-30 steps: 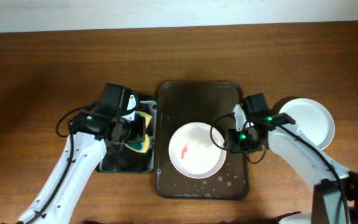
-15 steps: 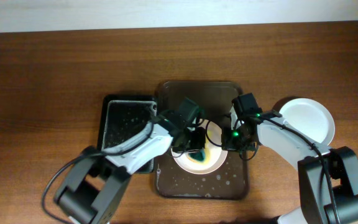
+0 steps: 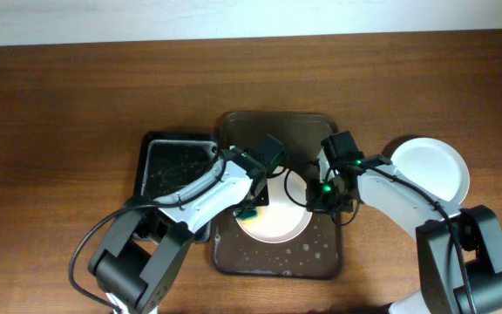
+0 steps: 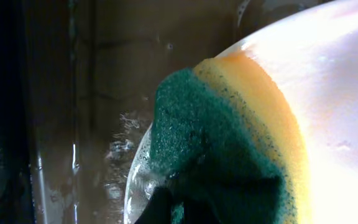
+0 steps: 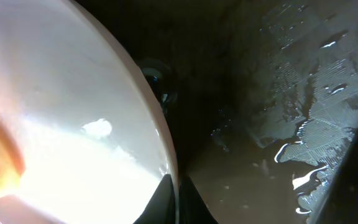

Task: Clean dirty plates on tray and stack at the side
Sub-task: 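Scrub the white plate with the sponge while right gripper holds it, then return the sponge to the black tray with left gripper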

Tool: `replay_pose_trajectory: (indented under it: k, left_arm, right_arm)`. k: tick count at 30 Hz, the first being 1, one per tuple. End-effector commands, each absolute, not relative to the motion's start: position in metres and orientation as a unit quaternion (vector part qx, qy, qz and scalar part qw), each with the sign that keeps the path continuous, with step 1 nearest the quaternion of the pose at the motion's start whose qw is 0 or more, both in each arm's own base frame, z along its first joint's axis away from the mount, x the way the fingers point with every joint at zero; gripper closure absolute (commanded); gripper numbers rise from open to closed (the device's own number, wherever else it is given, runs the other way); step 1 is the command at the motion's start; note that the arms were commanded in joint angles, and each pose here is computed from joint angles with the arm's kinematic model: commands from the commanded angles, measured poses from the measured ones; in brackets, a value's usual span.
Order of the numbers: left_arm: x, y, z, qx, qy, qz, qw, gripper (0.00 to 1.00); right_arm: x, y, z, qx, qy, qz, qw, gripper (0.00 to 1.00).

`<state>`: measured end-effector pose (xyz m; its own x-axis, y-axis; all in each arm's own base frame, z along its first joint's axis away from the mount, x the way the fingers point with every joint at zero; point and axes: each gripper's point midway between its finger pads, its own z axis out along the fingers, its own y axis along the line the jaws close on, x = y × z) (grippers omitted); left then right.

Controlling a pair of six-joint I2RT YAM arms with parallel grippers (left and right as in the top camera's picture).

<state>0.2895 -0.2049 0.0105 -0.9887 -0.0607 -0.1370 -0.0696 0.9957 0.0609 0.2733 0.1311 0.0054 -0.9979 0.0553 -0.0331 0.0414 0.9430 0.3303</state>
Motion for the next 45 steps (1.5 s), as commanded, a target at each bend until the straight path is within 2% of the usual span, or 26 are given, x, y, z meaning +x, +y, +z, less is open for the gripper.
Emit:
replay_pose_trajectory:
  k: [1, 3, 5, 8, 12, 14, 18, 21, 24, 27, 31, 33, 35, 38, 40, 42, 43, 45]
  left_arm:
    - [0.292, -0.201, -0.018, -0.045, 0.998, 0.008, 0.037, 1.00]
    - [0.283, -0.263, -0.015, -0.014, 0.989, -0.148, 0.000, 1.00]
    - [0.273, -0.307, -0.007, 0.026, 0.971, -0.236, -0.002, 1.00]
    - [0.264, -0.339, 0.000, 0.068, 0.961, -0.266, 0.018, 1.00]
    - [0.261, -0.351, -0.007, 0.082, 0.958, -0.273, 0.024, 1.00]
    - [0.262, -0.336, -0.025, 0.066, 0.968, -0.243, 0.010, 1.00]
    - [0.277, -0.254, -0.039, 0.015, 0.997, -0.077, 0.023, 1.00]
    - [0.291, -0.197, -0.015, 0.003, 0.996, 0.060, 0.073, 1.00]
    - [0.299, -0.172, 0.010, 0.002, 0.986, 0.120, 0.116, 1.00]
    - [0.300, -0.191, 0.034, -0.001, 0.991, 0.068, 0.111, 1.00]
    - [0.298, -0.212, 0.112, 0.013, 0.988, -0.039, 0.152, 1.00]
    - [0.291, -0.194, 0.144, 0.016, 0.984, -0.047, 0.171, 1.00]
    - [0.290, -0.130, 0.171, -0.002, 0.981, 0.009, 0.194, 1.00]
    - [0.293, -0.085, 0.142, -0.054, 0.985, 0.030, 0.162, 1.00]
    - [0.289, -0.068, 0.085, -0.060, 0.989, -0.020, 0.132, 1.00]
    - [0.290, -0.058, 0.072, -0.079, 0.987, -0.043, 0.131, 0.98]
    - [0.292, -0.055, 0.073, -0.085, 0.986, -0.052, 0.130, 0.94]
    - [0.296, -0.066, 0.092, -0.065, 0.981, -0.110, 0.143, 0.73]
  right_arm:
    - [0.273, 0.101, -0.006, 0.046, 0.994, 0.096, 0.022, 0.96]
    - [0.273, 0.101, -0.006, 0.041, 0.994, 0.096, 0.022, 0.96]
    - [0.273, 0.102, -0.006, 0.030, 0.995, 0.096, 0.023, 0.96]
    - [0.273, 0.102, -0.006, 0.027, 0.995, 0.096, 0.024, 0.96]
    - [0.273, 0.102, -0.006, 0.027, 0.995, 0.096, 0.023, 0.96]
    - [0.273, 0.102, -0.006, 0.027, 0.995, 0.096, 0.022, 0.96]
    - [0.272, 0.101, -0.006, 0.023, 0.995, 0.094, 0.021, 0.96]
    - [0.272, 0.101, -0.006, 0.023, 0.995, 0.093, 0.021, 0.96]
    - [0.271, 0.101, -0.006, 0.023, 0.995, 0.093, 0.021, 0.96]
    - [0.271, 0.101, -0.006, 0.024, 0.995, 0.093, 0.021, 0.96]
    - [0.268, 0.100, -0.002, 0.024, 0.995, 0.093, 0.018, 0.96]
    - [0.268, 0.098, 0.008, 0.023, 0.995, 0.091, 0.028, 0.96]
    - [0.271, 0.092, 0.037, 0.016, 0.994, 0.082, 0.073, 0.96]
    - [0.267, 0.091, 0.069, 0.008, 0.989, 0.091, 0.114, 0.96]
    - [0.260, 0.086, 0.093, -0.017, 0.986, 0.040, 0.159, 0.96]
    - [0.257, 0.084, 0.109, -0.041, 0.979, -0.008, 0.199, 0.96]
    - [0.257, 0.084, 0.122, -0.046, 0.970, -0.043, 0.236, 0.96]
    - [0.255, 0.085, 0.151, -0.063, 0.943, -0.108, 0.308, 0.96]
